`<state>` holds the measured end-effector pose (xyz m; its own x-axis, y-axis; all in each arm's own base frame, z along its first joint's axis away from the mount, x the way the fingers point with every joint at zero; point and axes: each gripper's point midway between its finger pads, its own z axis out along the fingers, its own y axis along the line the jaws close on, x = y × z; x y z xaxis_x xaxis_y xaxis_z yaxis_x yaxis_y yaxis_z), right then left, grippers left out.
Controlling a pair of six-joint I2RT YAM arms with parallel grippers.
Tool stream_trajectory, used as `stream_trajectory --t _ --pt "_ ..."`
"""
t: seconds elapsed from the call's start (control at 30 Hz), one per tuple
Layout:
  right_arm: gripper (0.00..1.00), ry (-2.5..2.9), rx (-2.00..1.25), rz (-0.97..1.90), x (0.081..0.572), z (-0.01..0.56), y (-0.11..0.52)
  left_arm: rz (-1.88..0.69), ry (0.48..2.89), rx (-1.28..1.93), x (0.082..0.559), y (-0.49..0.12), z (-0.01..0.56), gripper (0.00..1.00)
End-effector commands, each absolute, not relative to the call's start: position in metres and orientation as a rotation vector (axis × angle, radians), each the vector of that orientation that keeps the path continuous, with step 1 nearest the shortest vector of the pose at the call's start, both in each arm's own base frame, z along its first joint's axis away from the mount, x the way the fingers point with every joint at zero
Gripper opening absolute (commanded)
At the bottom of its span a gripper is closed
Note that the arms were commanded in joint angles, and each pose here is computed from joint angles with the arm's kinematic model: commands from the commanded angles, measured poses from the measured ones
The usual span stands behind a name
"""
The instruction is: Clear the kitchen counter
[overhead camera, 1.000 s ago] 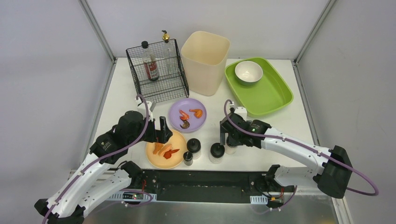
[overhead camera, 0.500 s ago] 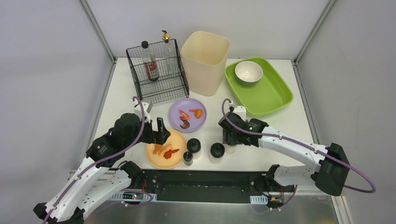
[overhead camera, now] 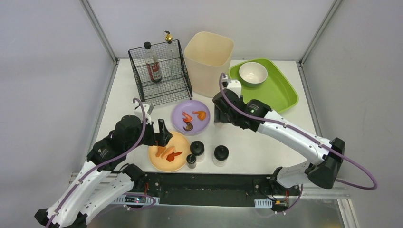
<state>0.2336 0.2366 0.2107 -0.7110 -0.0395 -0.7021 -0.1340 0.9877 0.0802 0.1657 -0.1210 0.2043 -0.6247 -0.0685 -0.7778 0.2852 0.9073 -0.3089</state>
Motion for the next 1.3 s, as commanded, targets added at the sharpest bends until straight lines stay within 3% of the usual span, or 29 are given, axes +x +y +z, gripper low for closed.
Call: stream_trajectory --t 0.0,0.5,1.27 --pt "0.02 2.234 -0.133 0.180 0.264 0.255 0.258 -0.491 2.180 0.107 0.168 -0.112 0.204 0.99" --pt "0.00 2.056 -0.189 0.429 0.351 0.321 0.366 -0.372 2.043 -0.143 0.178 -0.067 0.222 0.98" --pt "0.00 1.656 -0.218 0.643 0.453 0.365 0.463 -0.338 2.041 -0.204 0.183 -0.057 0.222 0.98"
